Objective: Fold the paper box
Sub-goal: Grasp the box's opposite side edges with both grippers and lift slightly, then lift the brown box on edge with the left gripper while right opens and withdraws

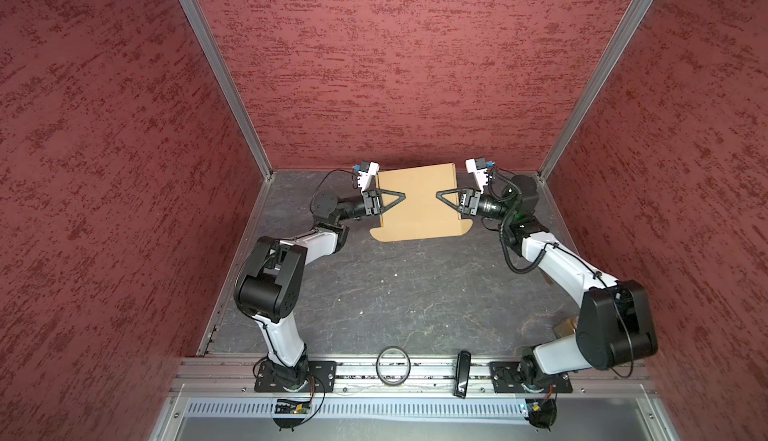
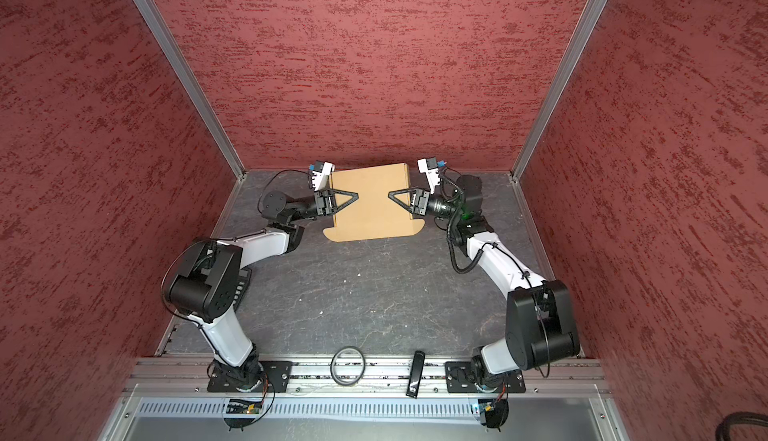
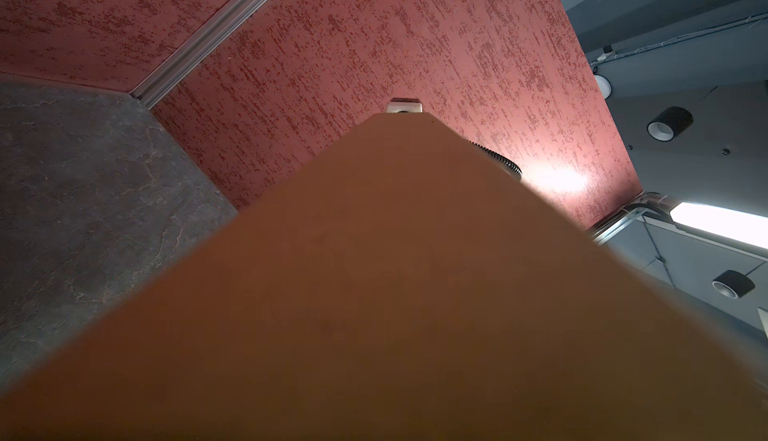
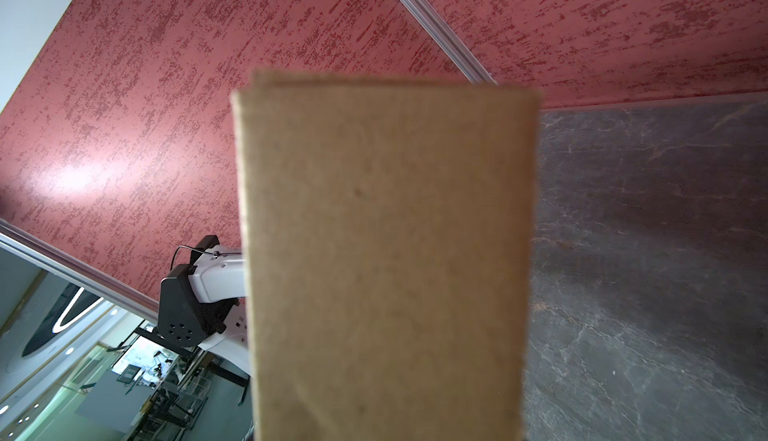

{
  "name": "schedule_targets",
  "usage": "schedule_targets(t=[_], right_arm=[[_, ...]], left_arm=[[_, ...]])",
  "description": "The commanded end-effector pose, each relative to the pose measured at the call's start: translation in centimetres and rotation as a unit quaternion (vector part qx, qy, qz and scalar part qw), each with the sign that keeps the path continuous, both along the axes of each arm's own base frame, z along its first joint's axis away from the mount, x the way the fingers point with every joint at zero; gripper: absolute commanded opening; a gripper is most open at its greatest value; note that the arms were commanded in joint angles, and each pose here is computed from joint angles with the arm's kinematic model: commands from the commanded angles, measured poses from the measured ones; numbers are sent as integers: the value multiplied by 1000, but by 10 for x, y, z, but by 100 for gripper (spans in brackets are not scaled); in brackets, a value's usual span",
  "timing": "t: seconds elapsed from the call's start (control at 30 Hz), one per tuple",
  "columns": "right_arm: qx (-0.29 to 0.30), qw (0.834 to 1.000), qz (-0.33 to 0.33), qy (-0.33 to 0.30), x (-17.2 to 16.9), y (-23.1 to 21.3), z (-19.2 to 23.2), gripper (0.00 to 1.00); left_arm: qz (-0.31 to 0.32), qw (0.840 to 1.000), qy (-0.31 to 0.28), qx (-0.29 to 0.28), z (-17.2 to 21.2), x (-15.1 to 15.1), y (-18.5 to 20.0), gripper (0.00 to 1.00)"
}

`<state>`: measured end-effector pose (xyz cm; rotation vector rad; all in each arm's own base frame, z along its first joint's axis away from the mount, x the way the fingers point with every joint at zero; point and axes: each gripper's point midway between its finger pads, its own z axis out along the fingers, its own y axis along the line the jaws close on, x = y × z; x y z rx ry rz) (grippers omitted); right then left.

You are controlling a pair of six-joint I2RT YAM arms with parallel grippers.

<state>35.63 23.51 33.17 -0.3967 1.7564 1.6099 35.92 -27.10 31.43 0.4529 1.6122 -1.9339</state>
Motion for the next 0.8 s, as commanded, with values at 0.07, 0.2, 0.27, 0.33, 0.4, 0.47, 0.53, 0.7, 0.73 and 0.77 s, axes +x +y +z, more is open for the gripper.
schedule_targets(t=[0.07, 0.2, 0.27, 0.33, 0.4, 0.47, 0.53, 0.7, 0.73, 0.77], right_arm=[[-7, 999, -31, 3, 9, -8, -3, 52], [-10, 998, -55, -16, 7, -24, 6, 65], [-17, 997, -66, -20, 7, -34, 7, 66], [-27, 997, -74, -26, 6, -41, 9, 68], [-39, 995, -82, -33, 5, -48, 11, 70], [-53, 993, -92, -45, 5, -56, 14, 70], [-72, 990, -101, -68, 4, -61, 17, 71], [-166, 967, -152, -120, 17, -75, 7, 71], [-185, 960, -164, -128, 22, -79, 3, 71], [-200, 956, -168, -137, 25, -81, -1, 71]], left_arm=[[2, 999, -35, -14, 18, 1, 9, 24], [18, 1000, -12, -14, 16, 12, 24, 22], [28, 1000, 4, -13, 13, 19, 33, 22], [35, 999, 16, -13, 11, 24, 39, 21], [40, 999, 31, -11, 7, 28, 44, 21], [46, 997, 58, -8, 1, 35, 49, 21], [52, 995, 90, -4, -7, 42, 55, 21], [61, 979, 195, -5, -20, 57, 70, 20], [65, 973, 220, -9, -21, 59, 73, 20], [70, 968, 241, -14, -20, 62, 76, 20]])
